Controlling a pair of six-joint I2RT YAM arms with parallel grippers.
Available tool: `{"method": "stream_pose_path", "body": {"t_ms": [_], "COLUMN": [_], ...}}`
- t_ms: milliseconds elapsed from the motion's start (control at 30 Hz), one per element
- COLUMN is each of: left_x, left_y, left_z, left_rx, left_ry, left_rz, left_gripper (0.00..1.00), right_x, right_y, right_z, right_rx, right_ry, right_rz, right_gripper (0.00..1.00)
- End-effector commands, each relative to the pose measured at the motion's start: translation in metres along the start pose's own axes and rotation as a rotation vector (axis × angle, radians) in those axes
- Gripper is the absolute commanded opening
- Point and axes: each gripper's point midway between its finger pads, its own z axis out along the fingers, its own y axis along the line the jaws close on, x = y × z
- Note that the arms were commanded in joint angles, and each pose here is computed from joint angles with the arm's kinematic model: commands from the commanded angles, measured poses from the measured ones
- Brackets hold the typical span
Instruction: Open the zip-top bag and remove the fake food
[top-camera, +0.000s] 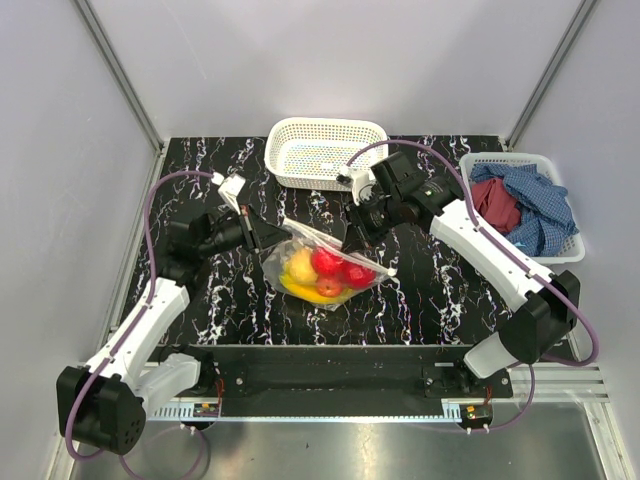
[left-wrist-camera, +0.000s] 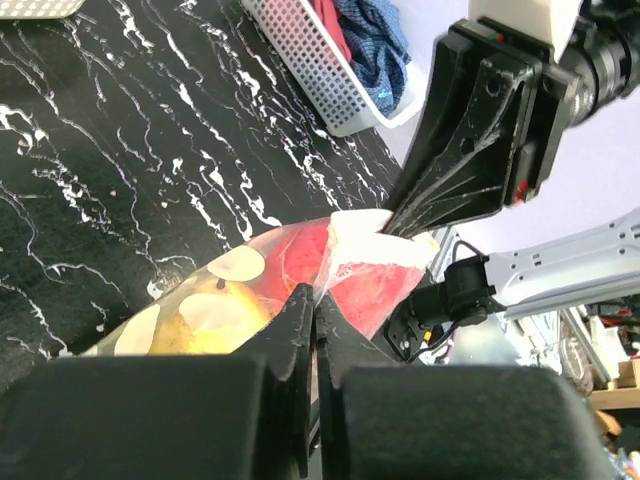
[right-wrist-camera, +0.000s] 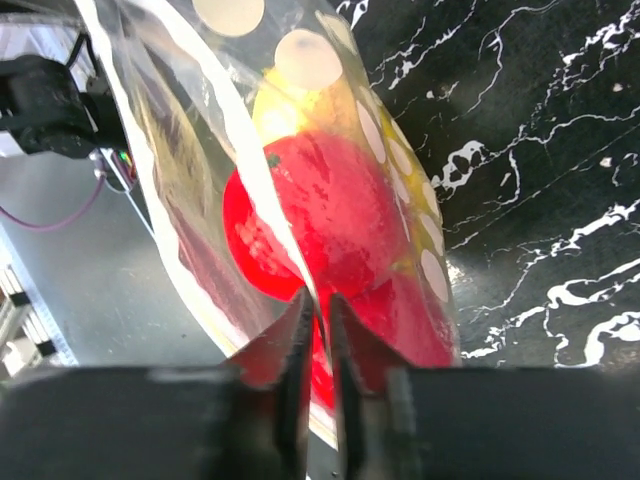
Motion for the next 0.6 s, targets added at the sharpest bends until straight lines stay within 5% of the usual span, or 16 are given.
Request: {"method": "stream_pose_path", "body": {"t_ms": [0,33,100,133,200,567], "left_x": [-0.029,-0.03,-0.036,-0.038,-0.043,-0.01], "left_y": [-0.005,-0.004,-0.002,-0.003,-0.008,-0.04], "left_z": [0.003,0.002,-0.002,-0.004,-0.011,0.006], "left_rx": [-0.049,-0.062,-0.128,-0.142,-0.187,-0.388], "left_ry": [-0.056,-0.06,-0.09,-0.105,-0.132,-0.092], "left_rz": [-0.02,-0.032,-0.067,-0.082,-0.096,-0.348], "left_gripper": [0.13,0.36,0.53,0.78,0.96,0.97], "right_x": [-0.008,-0.01,-0.019,-0.024,-0.029,-0.038], "right_y": [0.009,0.009,0.014,0.018,0.023,0.03], "right_z": [0.0,-0.001,-0.004,-0.005,-0.007,-0.009], "right_rx": [-0.037,-0.031,-0.033,-0.048,-0.063,-0.086], "right_ry": [-0.037,-0.048,-0.086,-0.106,-0.129,-0.166], "right_rz": [0.011,0.023,0.075,0.111,0.149,0.218], "right_gripper": [0.08,0.0,0.0,0.0,0.0,0.0]}}
